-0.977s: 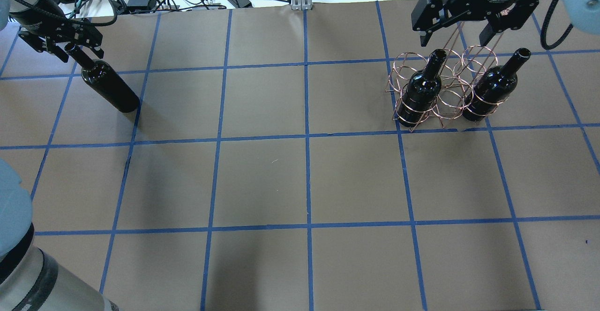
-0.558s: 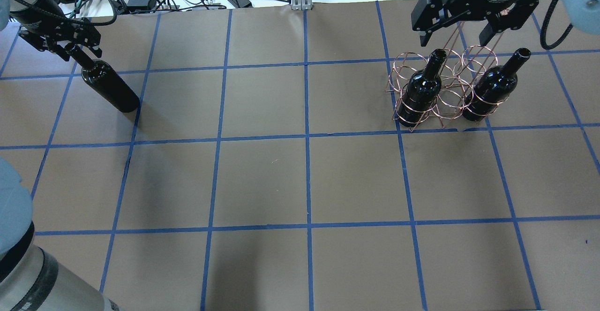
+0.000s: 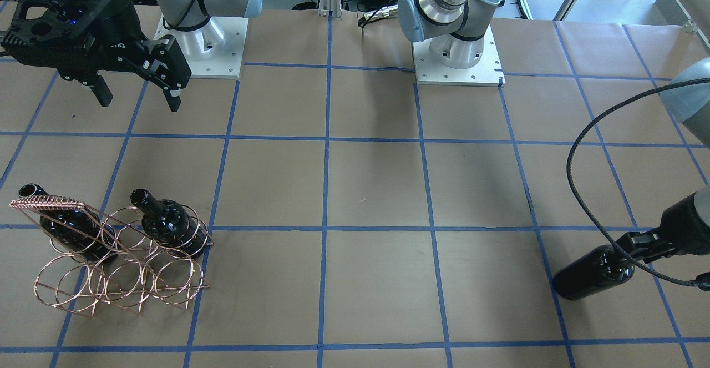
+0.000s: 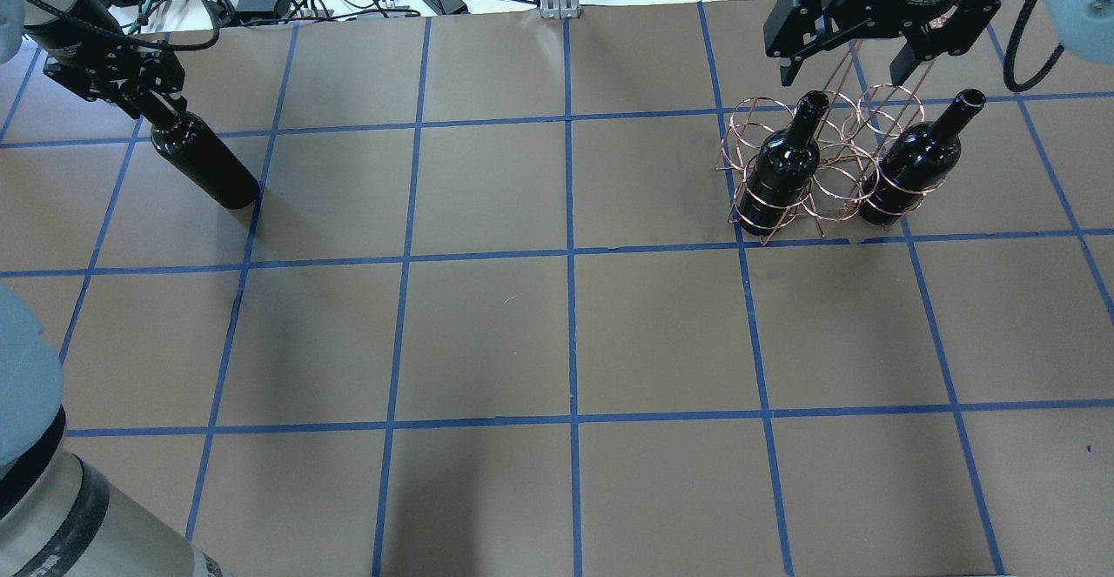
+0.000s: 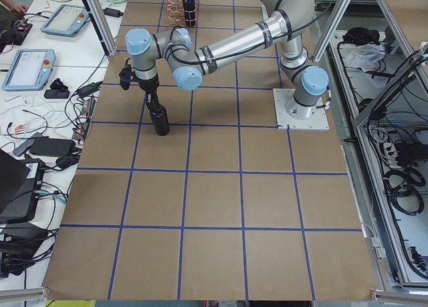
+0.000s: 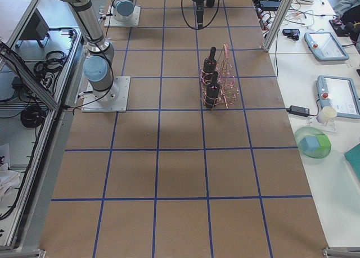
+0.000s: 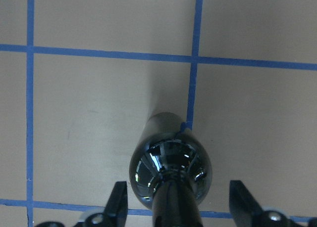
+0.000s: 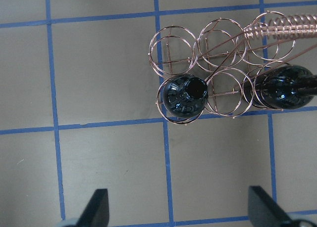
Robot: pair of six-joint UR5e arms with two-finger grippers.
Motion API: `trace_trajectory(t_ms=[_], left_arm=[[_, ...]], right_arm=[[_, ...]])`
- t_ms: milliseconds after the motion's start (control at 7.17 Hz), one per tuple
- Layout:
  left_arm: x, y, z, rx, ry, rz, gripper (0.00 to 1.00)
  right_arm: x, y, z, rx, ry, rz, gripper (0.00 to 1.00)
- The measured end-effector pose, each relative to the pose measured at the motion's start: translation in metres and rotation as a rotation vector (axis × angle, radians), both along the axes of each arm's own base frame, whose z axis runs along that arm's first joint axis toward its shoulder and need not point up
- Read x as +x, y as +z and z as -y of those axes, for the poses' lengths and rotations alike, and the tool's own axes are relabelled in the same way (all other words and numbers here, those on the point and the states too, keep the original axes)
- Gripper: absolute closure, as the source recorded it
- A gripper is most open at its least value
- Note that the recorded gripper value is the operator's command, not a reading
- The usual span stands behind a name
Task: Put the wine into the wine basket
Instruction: 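Close the left gripper on the bottle neck and lift it, then carry the bottle with the left gripper toward the table center and stand it upright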
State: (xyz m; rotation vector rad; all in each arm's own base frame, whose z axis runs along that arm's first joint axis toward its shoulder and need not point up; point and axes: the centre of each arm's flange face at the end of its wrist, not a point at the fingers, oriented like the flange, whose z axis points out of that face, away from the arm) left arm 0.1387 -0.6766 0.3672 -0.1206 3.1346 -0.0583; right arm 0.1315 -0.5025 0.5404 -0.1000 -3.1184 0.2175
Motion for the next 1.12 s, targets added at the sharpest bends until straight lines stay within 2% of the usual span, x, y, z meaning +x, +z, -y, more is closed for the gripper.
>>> trace_trajectory(t_ms=[140, 698, 1116], left_arm=[[0.000, -0.001, 0.000, 0.003, 0.000, 0.002, 1.00], [-0.014, 0.019, -0.007, -0.005, 0.011, 0.001, 1.00], [-0.090, 0.056, -0.021, -0.016, 0.057, -0.005, 1.00]], right_arm=[[0.000, 0.000, 0.000, 0.000, 0.000, 0.000, 0.00], [0.000, 0.000, 0.000, 0.000, 0.001, 0.000, 0.00], [0.000, 0.000, 0.000, 0.000, 0.000, 0.000, 0.00]])
